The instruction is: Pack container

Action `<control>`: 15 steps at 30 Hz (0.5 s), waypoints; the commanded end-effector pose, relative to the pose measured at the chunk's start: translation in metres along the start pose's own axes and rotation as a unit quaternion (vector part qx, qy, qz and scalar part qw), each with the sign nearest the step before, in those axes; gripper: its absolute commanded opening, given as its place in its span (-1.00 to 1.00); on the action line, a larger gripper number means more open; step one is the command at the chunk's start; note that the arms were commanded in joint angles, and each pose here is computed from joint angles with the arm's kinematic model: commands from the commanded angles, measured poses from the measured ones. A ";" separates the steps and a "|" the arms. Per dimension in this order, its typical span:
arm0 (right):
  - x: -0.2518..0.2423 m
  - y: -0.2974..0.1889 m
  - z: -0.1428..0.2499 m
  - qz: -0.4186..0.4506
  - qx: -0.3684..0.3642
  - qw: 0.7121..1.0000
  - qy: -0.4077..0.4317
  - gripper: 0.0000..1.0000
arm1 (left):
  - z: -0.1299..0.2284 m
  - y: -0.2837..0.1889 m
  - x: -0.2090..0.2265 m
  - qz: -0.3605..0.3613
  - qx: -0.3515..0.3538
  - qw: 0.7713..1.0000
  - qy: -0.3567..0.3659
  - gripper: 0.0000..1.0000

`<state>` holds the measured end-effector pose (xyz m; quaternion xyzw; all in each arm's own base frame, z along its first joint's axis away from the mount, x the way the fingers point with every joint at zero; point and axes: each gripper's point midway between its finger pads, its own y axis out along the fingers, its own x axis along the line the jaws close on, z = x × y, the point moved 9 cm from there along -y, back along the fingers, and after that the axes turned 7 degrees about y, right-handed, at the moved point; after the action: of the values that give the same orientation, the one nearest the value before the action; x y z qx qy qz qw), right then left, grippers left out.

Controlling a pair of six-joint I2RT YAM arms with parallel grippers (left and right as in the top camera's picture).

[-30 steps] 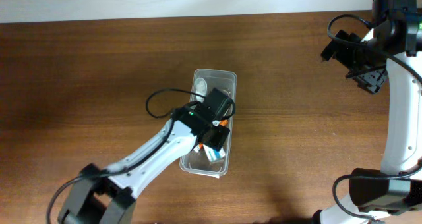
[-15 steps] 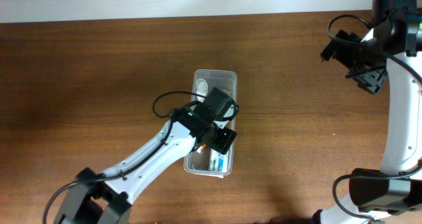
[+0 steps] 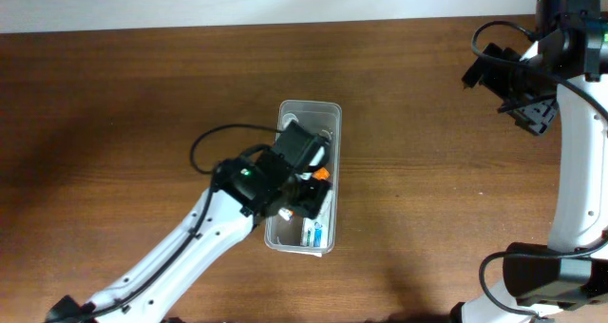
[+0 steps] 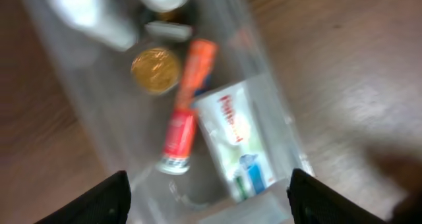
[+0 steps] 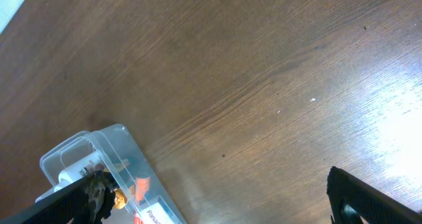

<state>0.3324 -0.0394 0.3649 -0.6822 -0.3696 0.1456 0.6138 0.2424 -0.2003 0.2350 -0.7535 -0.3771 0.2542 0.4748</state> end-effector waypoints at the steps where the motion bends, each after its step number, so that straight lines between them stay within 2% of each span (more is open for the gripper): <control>1: -0.003 -0.009 0.003 -0.007 -0.009 1.000 0.001 0.97 | -0.008 -0.044 0.030 -0.069 -0.049 0.994 -0.076 0.54; 4: -0.003 -0.009 0.003 -0.008 -0.009 1.000 0.001 0.97 | -0.008 -0.095 0.055 -0.127 -0.091 0.981 -0.112 0.55; 9: -0.003 -0.009 0.003 -0.008 -0.009 1.000 0.001 0.97 | 0.015 -0.179 0.089 -0.219 -0.156 0.947 -0.175 0.73; 11: -0.003 -0.009 0.003 -0.008 -0.009 1.000 0.001 0.97 | 0.029 -0.198 0.096 -0.239 -0.166 0.937 -0.196 0.74; 13: -0.003 -0.009 0.003 -0.008 -0.009 1.000 0.001 0.97 | 0.046 -0.211 0.102 -0.256 -0.167 0.927 -0.215 0.98; 15: -0.003 -0.009 0.003 -0.008 -0.009 1.000 0.001 0.97 | 0.062 -0.221 0.105 -0.269 -0.162 0.921 -0.233 0.99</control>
<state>0.3324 -0.0394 0.3649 -0.6823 -0.3695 0.1455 0.6139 0.1963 -0.0437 0.4053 -0.6479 -0.6674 0.2180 0.2953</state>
